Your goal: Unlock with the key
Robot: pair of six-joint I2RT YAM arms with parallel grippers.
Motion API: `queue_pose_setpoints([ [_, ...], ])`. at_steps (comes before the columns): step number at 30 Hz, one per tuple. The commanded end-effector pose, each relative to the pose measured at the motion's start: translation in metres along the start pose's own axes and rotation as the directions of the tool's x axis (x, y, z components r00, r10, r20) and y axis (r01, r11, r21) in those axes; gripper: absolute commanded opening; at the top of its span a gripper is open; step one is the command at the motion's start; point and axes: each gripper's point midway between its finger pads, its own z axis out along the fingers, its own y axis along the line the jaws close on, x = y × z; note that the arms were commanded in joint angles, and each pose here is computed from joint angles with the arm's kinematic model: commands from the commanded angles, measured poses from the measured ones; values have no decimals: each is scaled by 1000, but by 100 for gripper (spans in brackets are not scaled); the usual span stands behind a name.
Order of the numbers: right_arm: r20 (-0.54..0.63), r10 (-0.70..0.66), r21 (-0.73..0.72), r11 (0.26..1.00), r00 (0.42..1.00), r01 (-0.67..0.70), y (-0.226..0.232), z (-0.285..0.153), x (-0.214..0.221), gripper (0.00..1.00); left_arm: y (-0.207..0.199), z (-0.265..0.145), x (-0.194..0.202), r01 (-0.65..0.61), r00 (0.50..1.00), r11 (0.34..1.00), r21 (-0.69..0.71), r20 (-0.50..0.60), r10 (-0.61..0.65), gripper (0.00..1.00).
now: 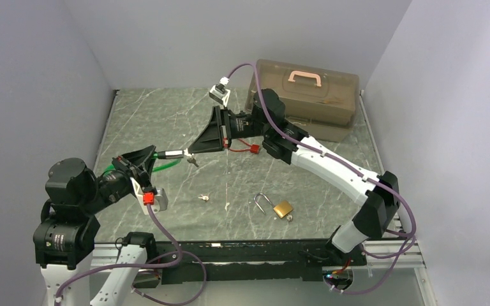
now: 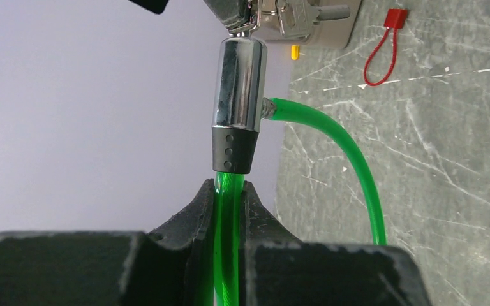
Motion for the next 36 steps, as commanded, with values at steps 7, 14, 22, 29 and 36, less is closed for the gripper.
queue_pose_setpoints([
  [7, 95, -133, -106, 984, 987, 143, 61, -22, -26, 51, 36, 1, -36, -6, 989, 999, -51, 149, 14, 0],
  [14, 237, -373, -7, 923, 897, 386, 94, -73, -53, 98, 40, 1, -42, 113, 979, 993, -19, 171, -109, 0],
  [22, 238, -704, 178, 709, 670, 682, 66, -98, -42, 100, 54, 5, -73, 424, 854, 899, 109, 283, -437, 0],
  [29, 217, -837, 160, 537, 502, 828, 67, -93, -15, 100, 64, 7, -97, 581, 700, 780, 233, 347, -624, 0],
  [36, 181, -880, 46, 453, 439, 890, 77, -56, 17, 100, 71, 8, -102, 613, 656, 749, 252, 366, -660, 0],
])
